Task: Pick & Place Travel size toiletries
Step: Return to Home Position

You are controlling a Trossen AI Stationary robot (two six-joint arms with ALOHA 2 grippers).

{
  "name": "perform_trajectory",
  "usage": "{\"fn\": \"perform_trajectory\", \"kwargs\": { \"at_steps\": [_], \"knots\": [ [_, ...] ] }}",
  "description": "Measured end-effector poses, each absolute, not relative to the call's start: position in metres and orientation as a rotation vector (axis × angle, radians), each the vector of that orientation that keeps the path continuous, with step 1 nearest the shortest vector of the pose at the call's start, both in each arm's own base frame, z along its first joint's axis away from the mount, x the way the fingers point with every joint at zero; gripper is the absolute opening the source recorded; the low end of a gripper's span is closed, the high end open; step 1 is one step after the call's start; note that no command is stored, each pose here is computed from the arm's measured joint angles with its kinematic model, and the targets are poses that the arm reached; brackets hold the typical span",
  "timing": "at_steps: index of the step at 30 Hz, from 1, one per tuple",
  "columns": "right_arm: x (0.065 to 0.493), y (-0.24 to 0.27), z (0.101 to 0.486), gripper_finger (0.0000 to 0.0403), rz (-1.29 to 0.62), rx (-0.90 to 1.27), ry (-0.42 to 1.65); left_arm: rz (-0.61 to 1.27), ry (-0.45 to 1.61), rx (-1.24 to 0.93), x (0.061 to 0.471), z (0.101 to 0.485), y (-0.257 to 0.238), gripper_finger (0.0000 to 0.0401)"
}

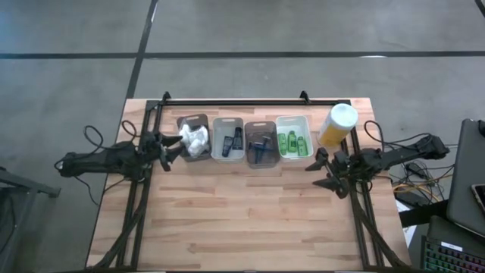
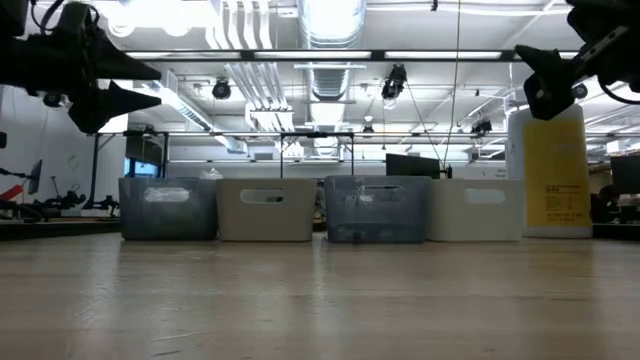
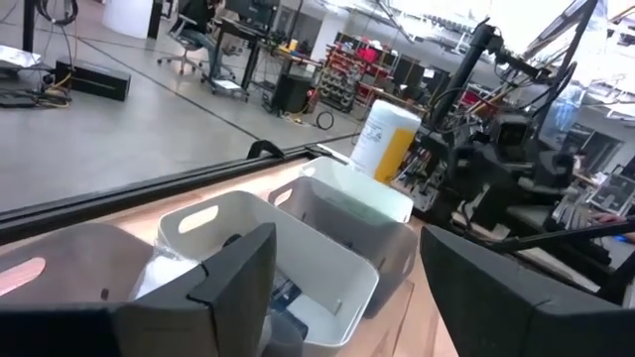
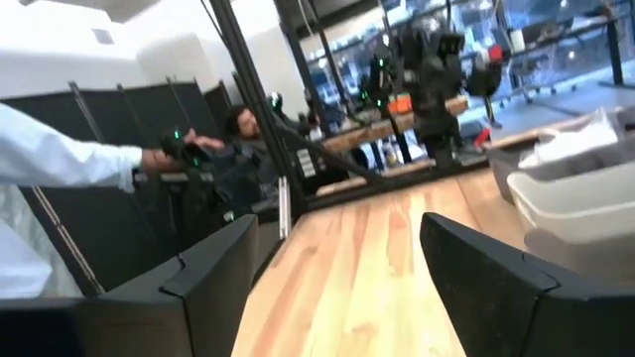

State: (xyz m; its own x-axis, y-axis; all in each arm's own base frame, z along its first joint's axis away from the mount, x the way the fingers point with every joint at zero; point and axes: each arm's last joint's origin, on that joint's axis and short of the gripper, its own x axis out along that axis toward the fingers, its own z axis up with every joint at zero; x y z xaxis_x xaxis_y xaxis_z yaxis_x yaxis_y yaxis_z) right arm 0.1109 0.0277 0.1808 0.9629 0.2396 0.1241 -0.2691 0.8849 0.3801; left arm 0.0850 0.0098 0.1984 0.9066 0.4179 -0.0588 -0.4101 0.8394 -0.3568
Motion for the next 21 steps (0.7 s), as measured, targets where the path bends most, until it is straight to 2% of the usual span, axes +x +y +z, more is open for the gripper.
{"fn": "perform_trajectory", "kwargs": {
  "at_steps": [6, 10, 15, 21],
  "knots": [
    [0.104, 0.025, 0.187, 0.0263, 0.271, 0.413, -0.147, 0.44, 0.015, -0.366, 0.089, 0.173, 0.01, 0.0255],
    [0.099, 0.023, 0.192, 0.0252, 0.278, 0.419, -0.208, 0.437, -0.008, -0.366, 0.091, 0.174, 0.01, 0.0255],
    [0.092, 0.019, 0.199, 0.0239, 0.265, 0.422, -0.297, 0.412, -0.144, -0.399, 0.094, 0.173, 0.01, 0.0255],
    [0.088, 0.013, 0.204, 0.0226, 0.226, 0.418, -0.373, 0.416, -0.154, -0.405, 0.094, 0.172, 0.01, 0.0255]
  ]
}}
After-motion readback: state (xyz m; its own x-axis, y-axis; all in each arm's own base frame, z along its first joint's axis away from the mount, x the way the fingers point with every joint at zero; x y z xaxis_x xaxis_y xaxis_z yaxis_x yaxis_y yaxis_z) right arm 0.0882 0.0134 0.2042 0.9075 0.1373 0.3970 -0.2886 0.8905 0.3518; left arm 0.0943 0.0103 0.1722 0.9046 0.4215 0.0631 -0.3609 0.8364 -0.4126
